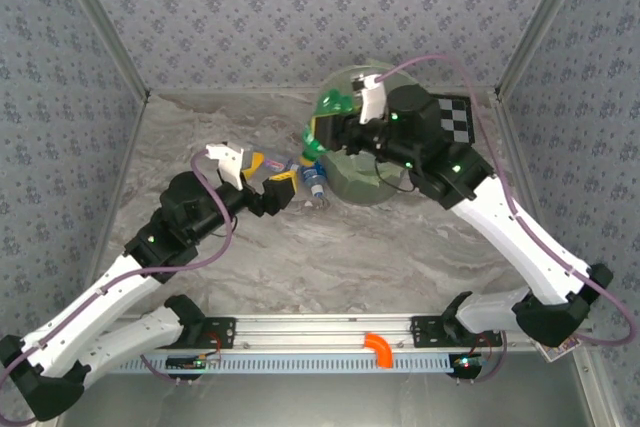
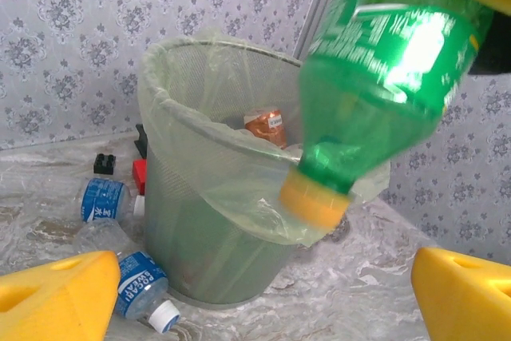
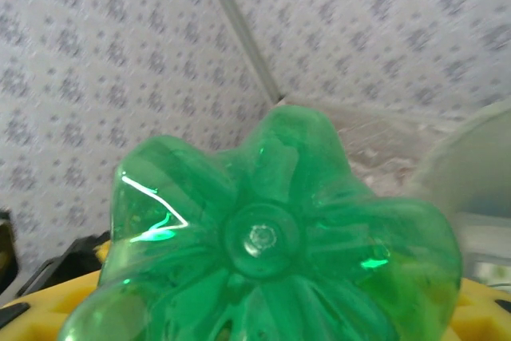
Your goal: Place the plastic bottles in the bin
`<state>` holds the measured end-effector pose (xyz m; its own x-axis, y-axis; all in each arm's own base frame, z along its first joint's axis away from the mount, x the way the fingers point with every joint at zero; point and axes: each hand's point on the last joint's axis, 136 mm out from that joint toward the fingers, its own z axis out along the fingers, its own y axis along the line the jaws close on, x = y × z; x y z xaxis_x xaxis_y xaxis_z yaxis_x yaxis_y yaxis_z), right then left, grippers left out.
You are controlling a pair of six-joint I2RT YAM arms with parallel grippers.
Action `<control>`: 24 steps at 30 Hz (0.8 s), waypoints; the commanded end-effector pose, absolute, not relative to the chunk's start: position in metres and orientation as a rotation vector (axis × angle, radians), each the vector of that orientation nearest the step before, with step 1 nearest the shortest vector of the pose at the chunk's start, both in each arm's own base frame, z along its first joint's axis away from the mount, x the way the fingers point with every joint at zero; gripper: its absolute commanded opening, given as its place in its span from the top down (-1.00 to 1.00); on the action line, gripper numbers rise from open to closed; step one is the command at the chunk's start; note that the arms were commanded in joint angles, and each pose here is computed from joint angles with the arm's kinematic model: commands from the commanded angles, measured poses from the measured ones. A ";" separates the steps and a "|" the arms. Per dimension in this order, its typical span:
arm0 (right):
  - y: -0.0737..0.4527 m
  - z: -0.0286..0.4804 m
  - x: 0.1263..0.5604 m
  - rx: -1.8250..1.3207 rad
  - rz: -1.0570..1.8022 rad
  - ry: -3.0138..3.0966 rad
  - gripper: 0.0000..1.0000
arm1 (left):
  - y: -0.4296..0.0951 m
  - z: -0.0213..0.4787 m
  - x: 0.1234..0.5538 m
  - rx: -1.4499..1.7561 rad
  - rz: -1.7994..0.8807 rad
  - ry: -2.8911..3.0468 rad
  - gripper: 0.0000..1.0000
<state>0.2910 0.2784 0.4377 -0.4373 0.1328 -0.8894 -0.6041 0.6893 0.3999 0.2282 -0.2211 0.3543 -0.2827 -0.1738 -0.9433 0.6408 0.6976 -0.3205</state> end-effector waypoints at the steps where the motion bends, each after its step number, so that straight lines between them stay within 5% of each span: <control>1: 0.242 0.441 0.310 -0.284 0.750 1.843 -0.02 | -0.213 0.362 0.227 0.340 -0.822 1.655 -0.88; 11: 0.166 0.428 0.374 -0.013 0.463 1.798 0.00 | -0.208 0.357 0.229 0.297 -0.818 1.659 -0.99; 24: 0.158 0.402 0.443 -0.294 -0.161 1.844 0.01 | -0.199 0.353 0.220 0.301 -0.810 1.692 -1.00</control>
